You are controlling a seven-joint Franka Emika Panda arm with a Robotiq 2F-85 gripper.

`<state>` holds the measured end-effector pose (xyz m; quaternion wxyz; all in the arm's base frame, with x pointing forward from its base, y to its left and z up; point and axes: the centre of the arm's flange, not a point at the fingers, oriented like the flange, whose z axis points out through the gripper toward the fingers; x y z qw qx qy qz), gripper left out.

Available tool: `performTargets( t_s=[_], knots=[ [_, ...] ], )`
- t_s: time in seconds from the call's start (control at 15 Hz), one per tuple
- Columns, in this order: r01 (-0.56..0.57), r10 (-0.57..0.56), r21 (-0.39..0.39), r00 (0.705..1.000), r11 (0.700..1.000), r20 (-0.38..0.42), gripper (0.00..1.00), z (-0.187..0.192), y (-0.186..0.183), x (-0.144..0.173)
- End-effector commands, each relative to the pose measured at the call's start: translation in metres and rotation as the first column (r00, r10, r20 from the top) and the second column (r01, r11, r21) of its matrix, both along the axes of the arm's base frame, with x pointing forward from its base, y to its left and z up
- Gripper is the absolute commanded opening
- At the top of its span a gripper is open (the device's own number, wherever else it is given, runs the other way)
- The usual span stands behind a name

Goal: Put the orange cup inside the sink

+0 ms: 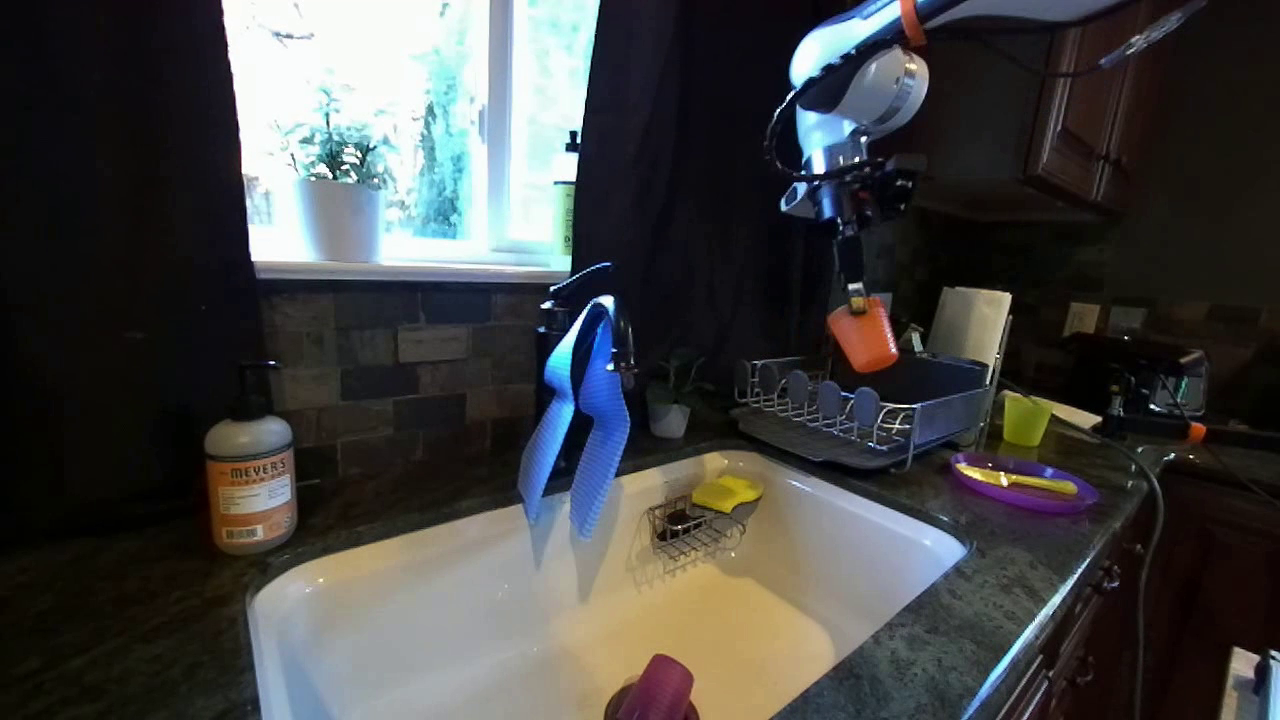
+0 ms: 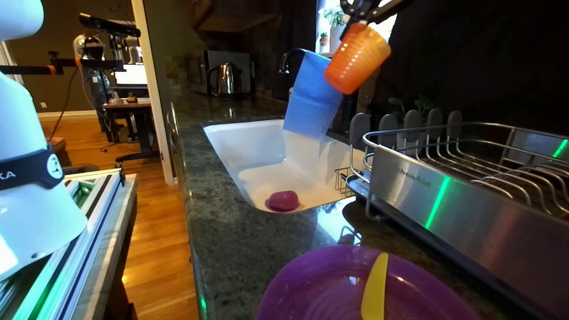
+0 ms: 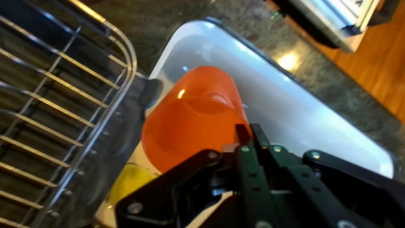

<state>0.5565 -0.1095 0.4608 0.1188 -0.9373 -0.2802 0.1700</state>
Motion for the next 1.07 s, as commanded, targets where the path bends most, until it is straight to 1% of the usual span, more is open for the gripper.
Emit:
performTargets(
  t_s=[0.0,0.2,0.27,0.4,0.47,0.67,0.73,0.8,0.87,0.93,1.0],
  knots=[
    [-0.021,0.021,0.009,0.999,1.0,-0.025,0.05,-0.001,0.009,-0.01],
    [-0.046,0.047,0.018,0.998,0.999,-0.045,0.05,-0.005,0.02,-0.023],
    [-0.057,0.058,0.004,0.998,0.998,-0.025,0.01,-0.007,0.024,-0.027],
    [-0.032,0.036,-0.073,0.998,0.997,0.057,0.01,-0.014,0.049,-0.032],
    [-0.014,0.026,-0.104,0.992,0.994,0.12,0.01,-0.018,0.063,-0.036],
    [0.021,0.017,-0.158,0.972,0.987,0.233,0.01,-0.038,0.093,-0.045],
    [0.028,0.019,-0.178,0.966,0.984,0.259,0.01,-0.051,0.104,-0.051],
    [0.036,0.018,-0.188,0.96,0.982,0.28,0.01,-0.06,0.113,-0.056],
    [0.068,-0.009,-0.185,0.953,0.98,0.303,0.01,-0.071,0.116,-0.063],
    [0.11,-0.047,-0.183,0.947,0.977,0.319,0.01,-0.077,0.115,-0.067],
    [0.186,-0.123,-0.161,0.933,0.969,0.337,0.01,-0.082,0.103,-0.071]
  ],
)
